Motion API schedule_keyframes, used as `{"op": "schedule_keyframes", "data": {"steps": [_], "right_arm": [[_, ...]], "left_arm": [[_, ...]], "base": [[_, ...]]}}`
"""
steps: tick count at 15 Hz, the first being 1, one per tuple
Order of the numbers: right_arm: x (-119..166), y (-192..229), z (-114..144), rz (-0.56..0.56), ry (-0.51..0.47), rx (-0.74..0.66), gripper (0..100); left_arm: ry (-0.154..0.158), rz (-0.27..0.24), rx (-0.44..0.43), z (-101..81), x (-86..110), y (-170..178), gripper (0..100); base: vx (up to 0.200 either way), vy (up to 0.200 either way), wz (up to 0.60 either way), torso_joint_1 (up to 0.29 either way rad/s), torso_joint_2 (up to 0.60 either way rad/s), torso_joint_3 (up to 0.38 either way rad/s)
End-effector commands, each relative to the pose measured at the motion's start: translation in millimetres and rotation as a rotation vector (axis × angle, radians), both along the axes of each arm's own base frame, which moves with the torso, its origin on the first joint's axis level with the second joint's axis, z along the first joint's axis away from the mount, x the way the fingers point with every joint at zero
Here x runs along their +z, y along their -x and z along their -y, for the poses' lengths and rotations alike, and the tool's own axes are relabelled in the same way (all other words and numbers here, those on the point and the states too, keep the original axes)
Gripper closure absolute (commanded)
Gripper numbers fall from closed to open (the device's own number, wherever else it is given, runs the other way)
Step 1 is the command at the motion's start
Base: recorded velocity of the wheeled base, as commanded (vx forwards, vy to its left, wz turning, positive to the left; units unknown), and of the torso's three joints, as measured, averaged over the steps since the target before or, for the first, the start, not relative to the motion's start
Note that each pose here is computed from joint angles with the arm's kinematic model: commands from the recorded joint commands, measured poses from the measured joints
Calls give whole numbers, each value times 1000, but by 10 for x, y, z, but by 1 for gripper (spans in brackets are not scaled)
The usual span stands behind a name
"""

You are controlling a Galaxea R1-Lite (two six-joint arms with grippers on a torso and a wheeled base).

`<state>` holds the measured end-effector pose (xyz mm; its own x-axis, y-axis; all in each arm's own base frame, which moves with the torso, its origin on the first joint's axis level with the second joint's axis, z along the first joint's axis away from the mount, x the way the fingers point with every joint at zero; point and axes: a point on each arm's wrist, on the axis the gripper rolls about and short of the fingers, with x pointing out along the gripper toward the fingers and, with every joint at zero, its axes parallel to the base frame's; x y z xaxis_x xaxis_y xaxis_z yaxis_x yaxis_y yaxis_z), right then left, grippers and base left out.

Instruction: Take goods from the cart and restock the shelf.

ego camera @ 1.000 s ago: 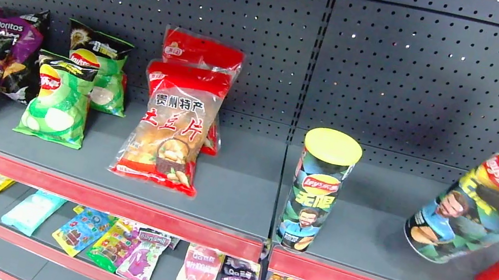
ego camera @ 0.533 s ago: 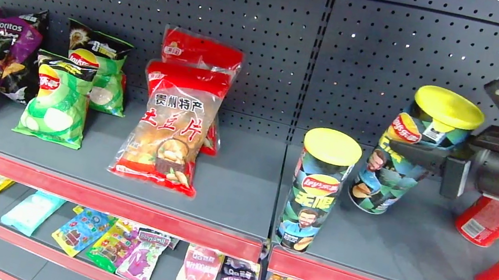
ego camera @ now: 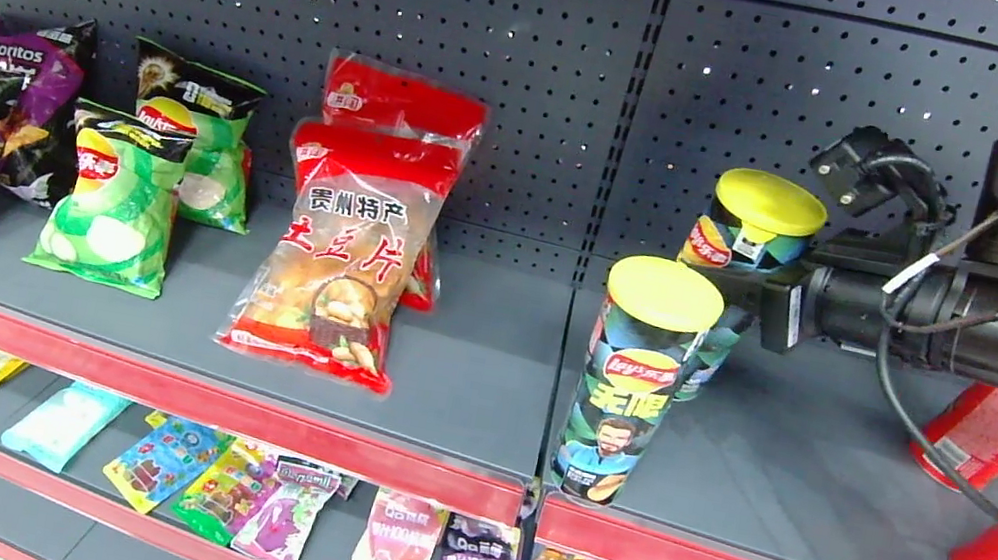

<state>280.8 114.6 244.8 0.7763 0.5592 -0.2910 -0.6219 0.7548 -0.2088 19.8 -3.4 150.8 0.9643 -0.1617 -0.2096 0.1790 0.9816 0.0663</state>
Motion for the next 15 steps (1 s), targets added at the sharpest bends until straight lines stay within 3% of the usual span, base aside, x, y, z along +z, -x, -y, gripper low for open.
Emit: {"op": "schedule_keyframes", "data": {"steps": [1,15], "right_arm": [[-115,-108,-99,-25,10,18,100],[-256,-421,-313,-14,8,35,100]], "left_arm": [[1,-4,-5,3,10,-10,0],[6,-18,-22,11,31,-43,0]], "base": [[0,0,0,0,0,0],[0,0,0,0,0,0]]}}
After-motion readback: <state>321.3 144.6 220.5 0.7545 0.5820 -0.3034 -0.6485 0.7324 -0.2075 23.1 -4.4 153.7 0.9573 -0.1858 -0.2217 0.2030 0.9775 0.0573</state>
